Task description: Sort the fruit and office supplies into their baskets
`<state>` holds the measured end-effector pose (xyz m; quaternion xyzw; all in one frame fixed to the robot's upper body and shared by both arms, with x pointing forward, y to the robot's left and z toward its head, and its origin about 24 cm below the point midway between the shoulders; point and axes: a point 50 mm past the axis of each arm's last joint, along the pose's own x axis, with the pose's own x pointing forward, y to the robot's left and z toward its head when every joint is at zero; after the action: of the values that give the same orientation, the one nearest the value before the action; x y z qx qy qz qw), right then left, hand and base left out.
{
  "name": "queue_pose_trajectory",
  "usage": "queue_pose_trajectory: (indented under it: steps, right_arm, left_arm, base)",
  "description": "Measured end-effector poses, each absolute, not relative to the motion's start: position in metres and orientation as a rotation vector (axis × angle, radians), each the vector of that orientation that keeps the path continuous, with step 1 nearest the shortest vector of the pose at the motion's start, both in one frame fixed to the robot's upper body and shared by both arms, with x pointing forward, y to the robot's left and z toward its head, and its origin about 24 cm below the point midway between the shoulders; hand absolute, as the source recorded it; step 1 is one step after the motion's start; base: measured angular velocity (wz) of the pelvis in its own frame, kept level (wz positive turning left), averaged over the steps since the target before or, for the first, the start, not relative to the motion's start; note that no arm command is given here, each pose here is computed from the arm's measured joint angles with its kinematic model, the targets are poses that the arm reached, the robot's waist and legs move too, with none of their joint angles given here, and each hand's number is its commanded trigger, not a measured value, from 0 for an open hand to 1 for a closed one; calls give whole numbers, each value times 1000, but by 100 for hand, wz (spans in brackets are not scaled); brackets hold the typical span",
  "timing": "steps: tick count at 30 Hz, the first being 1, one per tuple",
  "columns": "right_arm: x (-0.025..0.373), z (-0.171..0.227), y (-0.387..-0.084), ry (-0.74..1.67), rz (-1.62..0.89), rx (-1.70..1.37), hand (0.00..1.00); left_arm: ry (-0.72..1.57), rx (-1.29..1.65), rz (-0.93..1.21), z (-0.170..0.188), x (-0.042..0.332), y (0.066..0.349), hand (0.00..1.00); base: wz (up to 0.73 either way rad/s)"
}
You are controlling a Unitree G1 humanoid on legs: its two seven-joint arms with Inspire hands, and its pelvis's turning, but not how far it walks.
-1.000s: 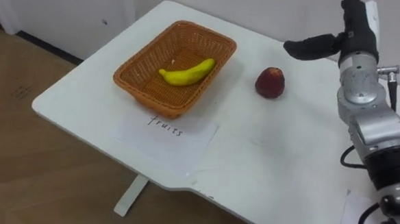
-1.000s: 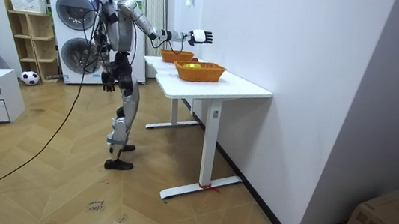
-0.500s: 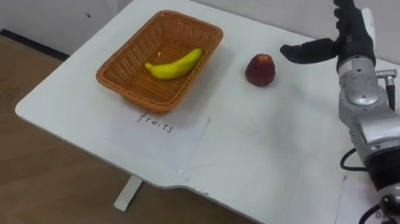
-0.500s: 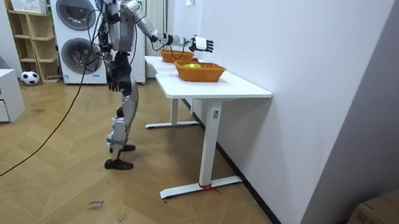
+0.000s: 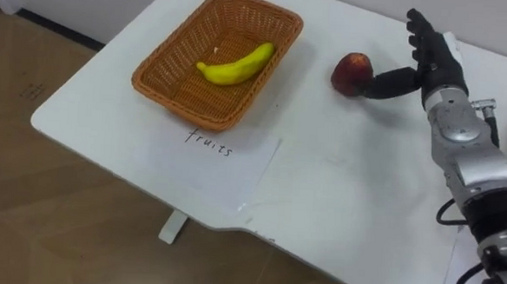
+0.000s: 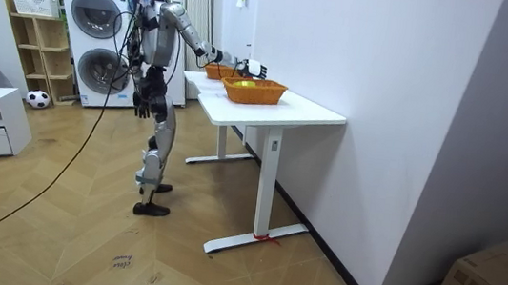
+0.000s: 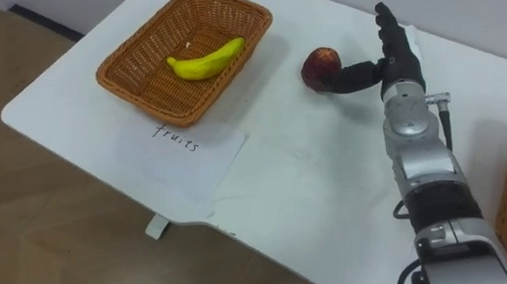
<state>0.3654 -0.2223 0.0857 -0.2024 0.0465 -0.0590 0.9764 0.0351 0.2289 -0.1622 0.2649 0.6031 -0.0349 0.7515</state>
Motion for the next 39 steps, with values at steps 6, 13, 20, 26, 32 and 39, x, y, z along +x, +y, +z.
queue_pose_trajectory:
  steps: [6, 13, 20, 26, 32, 39]
  right_arm:
    - [366, 86, -222, 93, -118, -407, 0]
    - [372, 96, -217, 64, -103, -402, 0]
    - [372, 96, -213, 66, -84, -394, 0]
    - [372, 89, -206, 90, -36, -415, 0]
    - [371, 82, -210, 121, -44, -425, 0]
    - [370, 81, -211, 128, -46, -428, 0]
  left_arm:
    - [1310, 547, -65, -163, 40, 227, 0]
    - [1325, 526, -64, -164, 37, 227, 0]
    - [1340, 523, -62, -164, 34, 227, 0]
    - [1328, 524, -62, -164, 39, 227, 0]
    - [1321, 522, -58, -164, 42, 227, 0]
    - [1323, 524, -55, -164, 42, 229, 0]
  base:
    - [3]
    - [2]
    - [1]
    - [0]
    - [0]
    - [1]
